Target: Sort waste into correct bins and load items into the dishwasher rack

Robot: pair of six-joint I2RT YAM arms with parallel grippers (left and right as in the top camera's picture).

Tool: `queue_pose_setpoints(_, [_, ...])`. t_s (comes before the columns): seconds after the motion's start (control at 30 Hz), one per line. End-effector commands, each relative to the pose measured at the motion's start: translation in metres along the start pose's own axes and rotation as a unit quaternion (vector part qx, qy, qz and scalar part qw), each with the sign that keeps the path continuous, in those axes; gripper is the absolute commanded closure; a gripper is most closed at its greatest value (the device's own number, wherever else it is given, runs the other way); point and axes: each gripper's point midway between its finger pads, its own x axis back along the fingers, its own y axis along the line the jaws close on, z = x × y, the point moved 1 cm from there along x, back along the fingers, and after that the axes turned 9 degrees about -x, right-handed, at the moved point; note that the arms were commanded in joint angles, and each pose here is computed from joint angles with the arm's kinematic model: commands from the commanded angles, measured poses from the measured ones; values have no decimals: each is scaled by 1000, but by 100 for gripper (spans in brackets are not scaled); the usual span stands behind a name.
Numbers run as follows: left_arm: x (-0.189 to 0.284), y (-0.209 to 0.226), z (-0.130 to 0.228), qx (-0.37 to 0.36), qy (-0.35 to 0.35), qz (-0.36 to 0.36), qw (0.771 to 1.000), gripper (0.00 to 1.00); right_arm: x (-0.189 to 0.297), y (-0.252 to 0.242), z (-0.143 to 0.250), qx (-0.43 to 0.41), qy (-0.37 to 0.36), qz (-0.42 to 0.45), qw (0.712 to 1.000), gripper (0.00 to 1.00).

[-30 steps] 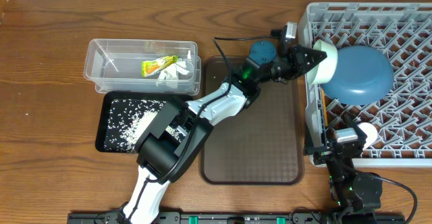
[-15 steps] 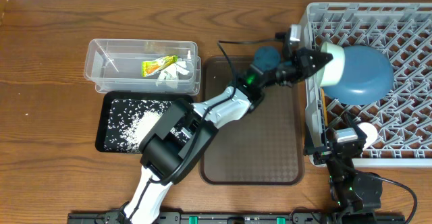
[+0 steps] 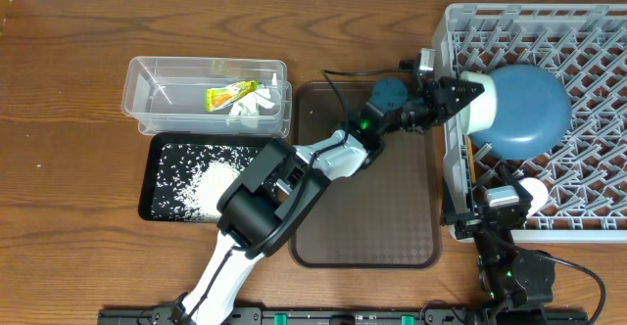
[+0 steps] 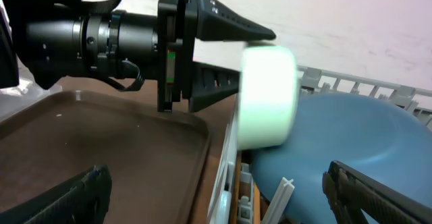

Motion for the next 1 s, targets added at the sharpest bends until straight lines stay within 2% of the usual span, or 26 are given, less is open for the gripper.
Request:
queue_pose_setpoints(0.0, [7,5,-16,-3,-18,2,1000,24,0,-4,0,1,-2,9,1000,1])
queue_pose_setpoints(0.37, [22,9,-32,-10,-3,8,1000,15,0,-4,0,1,-2,9,1000,1])
queue_pose_setpoints(0.53, [26,10,-34,-41,8,9,999,13,0,-4,0,1,-2,9,1000,1])
queue_pose_setpoints(0.97, [66,23,-86,-54,-12,1,998,12,0,-4,0,1,-2,9,1000,1])
